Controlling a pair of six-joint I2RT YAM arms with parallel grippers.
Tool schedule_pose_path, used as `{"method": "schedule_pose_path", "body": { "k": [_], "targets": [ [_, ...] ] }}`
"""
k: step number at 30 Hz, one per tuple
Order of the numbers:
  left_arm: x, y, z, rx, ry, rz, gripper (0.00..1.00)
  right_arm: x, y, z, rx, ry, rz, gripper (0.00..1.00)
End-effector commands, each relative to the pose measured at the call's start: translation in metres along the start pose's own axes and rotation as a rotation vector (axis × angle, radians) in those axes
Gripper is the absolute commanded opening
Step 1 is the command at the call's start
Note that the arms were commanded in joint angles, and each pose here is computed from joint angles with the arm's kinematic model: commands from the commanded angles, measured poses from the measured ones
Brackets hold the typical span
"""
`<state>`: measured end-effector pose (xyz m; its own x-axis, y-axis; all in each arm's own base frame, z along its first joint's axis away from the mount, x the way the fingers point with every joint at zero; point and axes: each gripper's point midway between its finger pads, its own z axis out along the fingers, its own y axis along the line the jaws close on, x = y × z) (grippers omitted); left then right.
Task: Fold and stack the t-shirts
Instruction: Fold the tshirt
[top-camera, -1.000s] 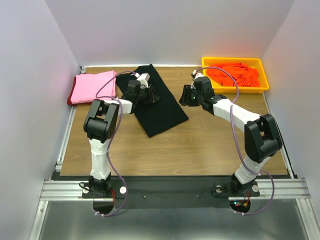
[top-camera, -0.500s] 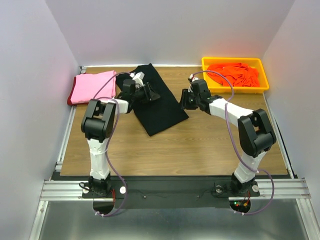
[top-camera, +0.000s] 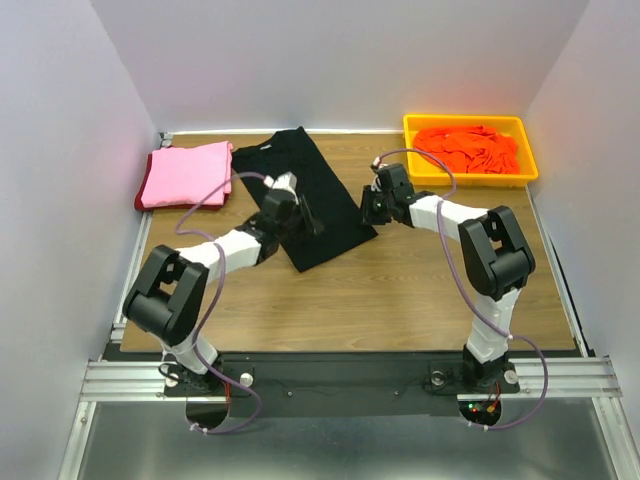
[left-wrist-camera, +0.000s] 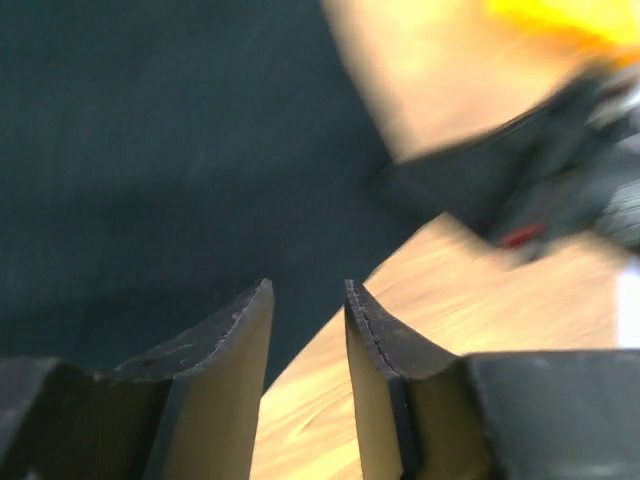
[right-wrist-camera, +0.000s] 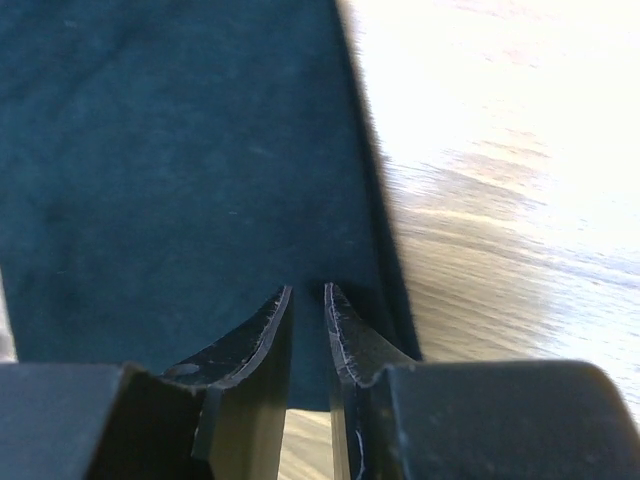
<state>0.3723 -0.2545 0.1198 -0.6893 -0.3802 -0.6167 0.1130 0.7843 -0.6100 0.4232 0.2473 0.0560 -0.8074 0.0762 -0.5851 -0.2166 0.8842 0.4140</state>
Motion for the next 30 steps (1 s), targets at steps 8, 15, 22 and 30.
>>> {"method": "schedule_pose_path", "body": {
  "k": [8, 15, 22, 30],
  "targets": [
    [0.117, 0.086, -0.021, -0.319, 0.225, -0.114, 0.4, 0.075, -0.053, -0.021, 0.11, 0.166, 0.207, 0.24],
    [0.173, 0.088, -0.052, -0.359, 0.36, -0.096, 0.4, 0.143, -0.069, -0.076, 0.196, 0.266, 0.267, 0.25],
    [0.162, 0.078, -0.098, -0.412, 0.273, -0.104, 0.53, 0.151, -0.06, -0.119, 0.18, 0.228, 0.28, 0.25],
    [0.14, 0.069, -0.13, -0.506, 0.191, -0.099, 0.79, 0.107, -0.038, -0.158, 0.142, 0.102, 0.228, 0.53]
  ]
}}
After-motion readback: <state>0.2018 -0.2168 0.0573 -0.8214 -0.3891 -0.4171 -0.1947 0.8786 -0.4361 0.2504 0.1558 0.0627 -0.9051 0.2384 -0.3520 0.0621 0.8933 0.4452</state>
